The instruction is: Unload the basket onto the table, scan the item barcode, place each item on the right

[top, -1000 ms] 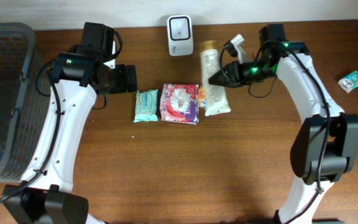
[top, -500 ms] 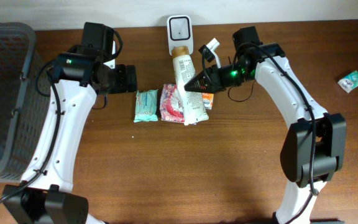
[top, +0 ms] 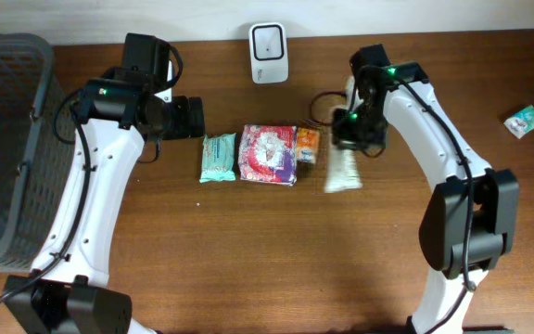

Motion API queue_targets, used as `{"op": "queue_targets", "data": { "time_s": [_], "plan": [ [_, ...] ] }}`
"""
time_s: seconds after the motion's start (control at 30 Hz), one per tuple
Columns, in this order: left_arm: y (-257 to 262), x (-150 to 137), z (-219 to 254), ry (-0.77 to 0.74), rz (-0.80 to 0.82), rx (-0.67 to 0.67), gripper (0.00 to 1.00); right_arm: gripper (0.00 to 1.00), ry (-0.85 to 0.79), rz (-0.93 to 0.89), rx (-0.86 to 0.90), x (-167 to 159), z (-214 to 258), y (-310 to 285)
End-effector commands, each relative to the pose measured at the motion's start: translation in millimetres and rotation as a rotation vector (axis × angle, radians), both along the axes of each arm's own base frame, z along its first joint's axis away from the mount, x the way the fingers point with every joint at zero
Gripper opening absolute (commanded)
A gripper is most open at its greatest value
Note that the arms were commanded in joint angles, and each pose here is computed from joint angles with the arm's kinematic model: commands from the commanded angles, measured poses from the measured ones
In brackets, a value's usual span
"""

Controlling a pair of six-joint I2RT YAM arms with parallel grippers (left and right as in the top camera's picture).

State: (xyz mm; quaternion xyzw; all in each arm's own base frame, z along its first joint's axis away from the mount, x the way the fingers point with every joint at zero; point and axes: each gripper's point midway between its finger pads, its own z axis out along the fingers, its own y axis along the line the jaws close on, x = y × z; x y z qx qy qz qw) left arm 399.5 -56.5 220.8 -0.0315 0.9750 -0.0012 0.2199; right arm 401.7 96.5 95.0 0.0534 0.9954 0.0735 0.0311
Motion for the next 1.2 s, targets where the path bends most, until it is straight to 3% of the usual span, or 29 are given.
{"op": "queue_targets", "data": {
  "time_s": [0.0, 0.13, 0.27, 0.3, 0.37, 0.43, 0.7, 0.77, 0.83, 0.93, 1.07, 1.17],
  "plan": [
    [1, 0, 3, -0.009, -0.016, 0.017, 0.99, 0.04, -0.087, -0.115, -0.451, 7, 25, -82],
    [1, 0, 3, -0.009, -0.016, 0.017, 0.99, 0.04, -0.065, -0.175, -0.71, -10, 6, -124],
    [1, 0, 3, -0.009, -0.016, 0.017, 0.99, 0.05, -0.056, -0.168, -0.744, -25, -39, -131],
    [1, 0, 3, -0.009, -0.016, 0.017, 0.99, 0.14, -0.049, -0.164, -0.727, -28, -46, -128],
    [1, 0, 3, -0.009, -0.016, 0.017, 0.99, 0.18, -0.035, -0.164, -0.655, -30, -54, -118],
    [1, 0, 3, -0.009, -0.016, 0.017, 0.99, 0.3, -0.005, -0.159, -0.54, -33, -64, -99],
    [1, 0, 3, -0.009, -0.016, 0.017, 0.99, 0.37, -0.062, 0.017, -0.389, -22, -46, -11],
    [1, 0, 3, -0.009, -0.016, 0.017, 0.99, 0.48, -0.091, 0.104, -0.36, -14, -28, 7],
    [1, 0, 3, -0.009, -0.016, 0.017, 0.99, 0.52, -0.107, 0.08, -0.39, -5, -4, -5],
    [1, 0, 3, -0.009, -0.016, 0.017, 0.99, 0.71, -0.059, -0.034, -0.385, -1, 12, -52],
    [1, 0, 3, -0.009, -0.016, 0.017, 0.99, 0.74, 0.058, 0.043, -0.107, -16, -20, -66],
    [1, 0, 3, -0.009, -0.016, 0.017, 0.99, 0.74, 0.058, 0.008, -0.055, -19, -47, -72]
  ]
}}
